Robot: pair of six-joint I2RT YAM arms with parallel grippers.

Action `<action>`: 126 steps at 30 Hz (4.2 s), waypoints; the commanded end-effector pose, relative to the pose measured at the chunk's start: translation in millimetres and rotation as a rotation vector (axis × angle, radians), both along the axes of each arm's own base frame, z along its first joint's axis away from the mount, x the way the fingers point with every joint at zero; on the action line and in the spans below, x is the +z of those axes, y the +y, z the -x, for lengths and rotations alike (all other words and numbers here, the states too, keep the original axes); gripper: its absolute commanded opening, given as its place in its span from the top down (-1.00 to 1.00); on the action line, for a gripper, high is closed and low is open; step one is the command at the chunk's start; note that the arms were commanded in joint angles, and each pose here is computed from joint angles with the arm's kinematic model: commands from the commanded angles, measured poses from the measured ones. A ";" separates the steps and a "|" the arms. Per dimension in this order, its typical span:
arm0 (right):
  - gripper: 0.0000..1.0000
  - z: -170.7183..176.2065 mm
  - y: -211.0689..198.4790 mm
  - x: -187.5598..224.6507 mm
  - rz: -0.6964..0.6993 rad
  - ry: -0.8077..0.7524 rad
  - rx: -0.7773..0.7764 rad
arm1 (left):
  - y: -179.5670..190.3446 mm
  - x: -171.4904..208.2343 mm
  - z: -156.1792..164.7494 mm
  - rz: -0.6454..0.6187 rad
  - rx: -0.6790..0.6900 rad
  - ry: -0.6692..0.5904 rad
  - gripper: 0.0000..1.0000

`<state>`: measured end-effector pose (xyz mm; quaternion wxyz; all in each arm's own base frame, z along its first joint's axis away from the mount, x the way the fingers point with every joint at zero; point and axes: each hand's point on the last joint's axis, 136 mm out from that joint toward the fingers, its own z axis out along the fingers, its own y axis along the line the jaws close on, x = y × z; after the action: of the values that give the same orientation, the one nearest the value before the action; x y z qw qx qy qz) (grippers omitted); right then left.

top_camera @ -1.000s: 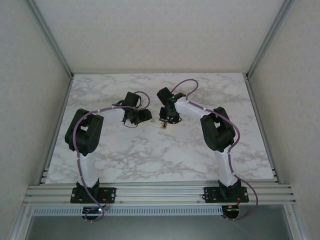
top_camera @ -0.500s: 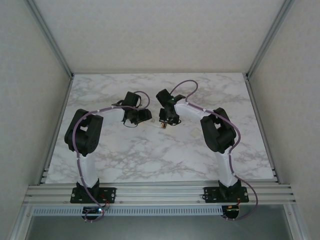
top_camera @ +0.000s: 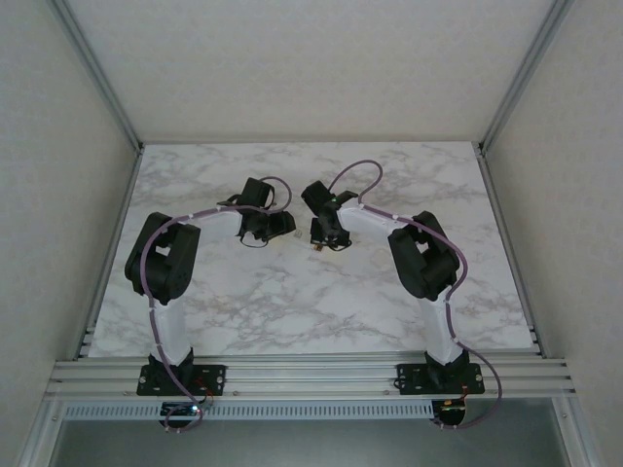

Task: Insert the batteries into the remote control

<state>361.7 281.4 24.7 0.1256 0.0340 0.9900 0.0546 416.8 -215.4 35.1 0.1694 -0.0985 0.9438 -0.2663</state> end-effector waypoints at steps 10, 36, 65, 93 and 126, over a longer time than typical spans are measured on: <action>0.83 31.1 -12.9 1.4 0.048 0.083 0.043 | -0.3 21.2 -1.2 0.005 0.010 -0.032 0.06; 0.28 26.9 -144.7 3.5 0.147 0.106 -0.232 | 4.5 158.8 53.3 0.070 -0.085 -0.411 -0.90; 1.00 101.8 -4.8 269.7 -1.000 -0.214 0.560 | -96.2 258.4 147.1 -0.178 -0.902 -1.536 -0.59; 0.71 114.1 -9.5 280.2 -0.995 -0.220 0.586 | -135.9 237.6 134.9 -0.117 -1.118 -1.357 0.20; -0.18 64.1 -168.7 178.7 -0.511 -0.273 -0.147 | -145.9 -24.4 168.8 -0.620 -1.641 -0.352 -0.57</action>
<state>300.1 117.2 205.7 0.2471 0.1354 0.9083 0.3093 252.7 -370.2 18.8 0.1095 0.6948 0.7086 -0.0555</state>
